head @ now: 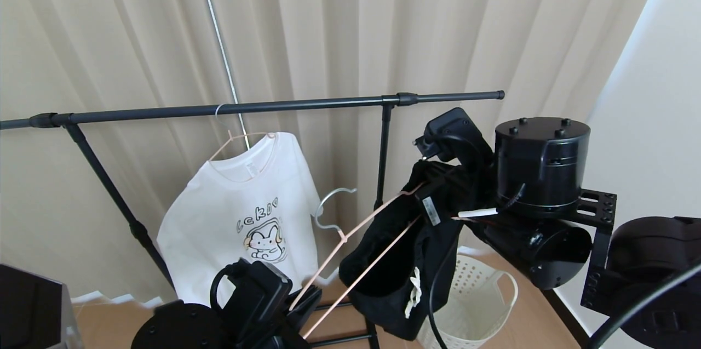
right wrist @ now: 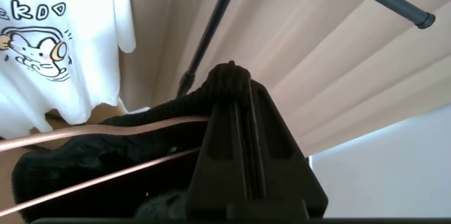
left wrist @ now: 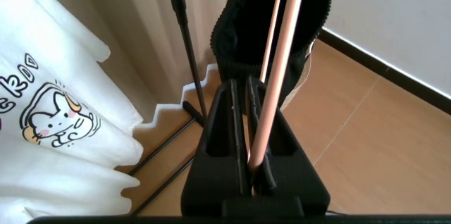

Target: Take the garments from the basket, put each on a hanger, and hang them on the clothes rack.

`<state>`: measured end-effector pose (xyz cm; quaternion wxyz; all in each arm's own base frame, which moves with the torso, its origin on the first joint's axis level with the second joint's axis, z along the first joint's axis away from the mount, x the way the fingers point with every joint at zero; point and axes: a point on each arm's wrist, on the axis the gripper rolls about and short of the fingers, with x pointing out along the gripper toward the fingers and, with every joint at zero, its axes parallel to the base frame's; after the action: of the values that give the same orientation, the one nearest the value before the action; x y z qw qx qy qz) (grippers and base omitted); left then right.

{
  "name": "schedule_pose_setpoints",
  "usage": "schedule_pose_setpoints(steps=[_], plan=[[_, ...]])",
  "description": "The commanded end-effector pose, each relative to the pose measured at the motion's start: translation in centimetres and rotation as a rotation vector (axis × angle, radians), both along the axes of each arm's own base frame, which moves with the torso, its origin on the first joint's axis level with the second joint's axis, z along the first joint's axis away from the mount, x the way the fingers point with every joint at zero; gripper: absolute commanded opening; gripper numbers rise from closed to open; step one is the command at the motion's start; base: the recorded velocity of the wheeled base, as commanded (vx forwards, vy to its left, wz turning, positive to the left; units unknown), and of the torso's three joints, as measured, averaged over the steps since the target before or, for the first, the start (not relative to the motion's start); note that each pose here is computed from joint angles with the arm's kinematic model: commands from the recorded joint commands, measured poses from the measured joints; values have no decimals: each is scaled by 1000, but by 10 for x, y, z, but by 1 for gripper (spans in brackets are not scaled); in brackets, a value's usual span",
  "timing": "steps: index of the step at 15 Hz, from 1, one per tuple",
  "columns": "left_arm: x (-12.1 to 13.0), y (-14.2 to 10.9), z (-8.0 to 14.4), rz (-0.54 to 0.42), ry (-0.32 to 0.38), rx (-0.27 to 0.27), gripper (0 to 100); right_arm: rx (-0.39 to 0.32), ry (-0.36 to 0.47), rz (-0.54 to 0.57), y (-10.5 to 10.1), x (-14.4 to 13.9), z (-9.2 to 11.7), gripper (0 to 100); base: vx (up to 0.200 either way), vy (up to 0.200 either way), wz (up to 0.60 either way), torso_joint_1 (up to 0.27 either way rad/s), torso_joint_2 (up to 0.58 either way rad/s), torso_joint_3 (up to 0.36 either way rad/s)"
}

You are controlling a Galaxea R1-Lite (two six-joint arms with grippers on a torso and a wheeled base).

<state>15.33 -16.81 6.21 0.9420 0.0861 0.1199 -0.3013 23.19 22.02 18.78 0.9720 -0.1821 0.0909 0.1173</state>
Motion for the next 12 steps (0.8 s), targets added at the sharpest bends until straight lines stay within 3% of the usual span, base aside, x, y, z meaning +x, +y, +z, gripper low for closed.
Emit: schedule_pose_setpoints(steps=[1, 6, 12], plan=[[1, -1, 0, 4, -3, -2, 0, 1, 2, 30, 7, -7, 0, 0, 0, 0, 0, 0, 0, 0], [4, -4, -1, 23, 4, -19, 0, 49, 17, 127, 30, -34, -1, 0, 0, 0, 0, 0, 0, 0], [4, -4, -1, 26, 3, -18, 0, 128, 24, 192, 44, -54, 6, 0, 0, 0, 0, 0, 0, 0]])
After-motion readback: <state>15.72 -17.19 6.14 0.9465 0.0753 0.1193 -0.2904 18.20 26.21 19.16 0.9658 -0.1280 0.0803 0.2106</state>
